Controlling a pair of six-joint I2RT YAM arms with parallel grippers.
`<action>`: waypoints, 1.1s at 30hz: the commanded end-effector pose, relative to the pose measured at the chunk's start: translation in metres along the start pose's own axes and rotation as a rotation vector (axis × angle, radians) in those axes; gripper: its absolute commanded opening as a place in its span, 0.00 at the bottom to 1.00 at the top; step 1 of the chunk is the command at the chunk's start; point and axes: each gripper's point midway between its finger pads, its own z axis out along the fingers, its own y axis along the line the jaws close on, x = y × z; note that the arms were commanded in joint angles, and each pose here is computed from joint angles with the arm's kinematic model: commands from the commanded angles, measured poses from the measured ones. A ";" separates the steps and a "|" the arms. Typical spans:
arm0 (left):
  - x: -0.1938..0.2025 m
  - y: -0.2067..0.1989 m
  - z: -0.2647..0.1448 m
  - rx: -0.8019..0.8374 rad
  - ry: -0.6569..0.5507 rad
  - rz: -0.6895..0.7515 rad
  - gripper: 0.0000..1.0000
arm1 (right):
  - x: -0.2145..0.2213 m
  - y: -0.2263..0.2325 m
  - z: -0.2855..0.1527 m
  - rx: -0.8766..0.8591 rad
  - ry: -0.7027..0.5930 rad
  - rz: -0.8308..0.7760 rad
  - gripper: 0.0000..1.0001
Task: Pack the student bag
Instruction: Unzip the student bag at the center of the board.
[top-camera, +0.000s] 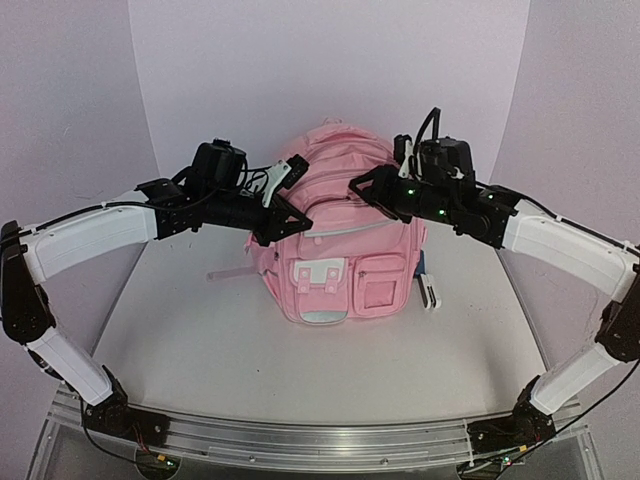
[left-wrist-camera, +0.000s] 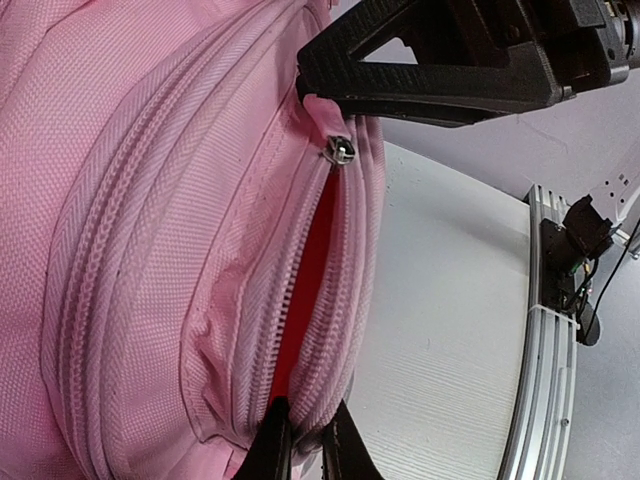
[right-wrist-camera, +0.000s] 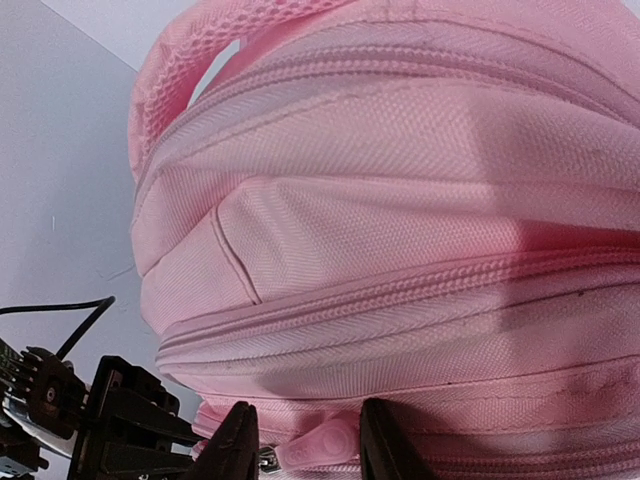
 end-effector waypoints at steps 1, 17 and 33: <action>0.012 -0.010 0.009 0.032 0.055 -0.015 0.00 | 0.043 -0.022 0.005 0.048 0.113 0.056 0.28; 0.015 -0.007 0.013 0.023 0.066 -0.020 0.00 | 0.032 0.005 0.000 -0.132 0.043 0.157 0.17; 0.027 0.020 0.003 -0.148 0.087 -0.056 0.00 | -0.017 -0.018 -0.036 0.005 -0.224 0.112 0.00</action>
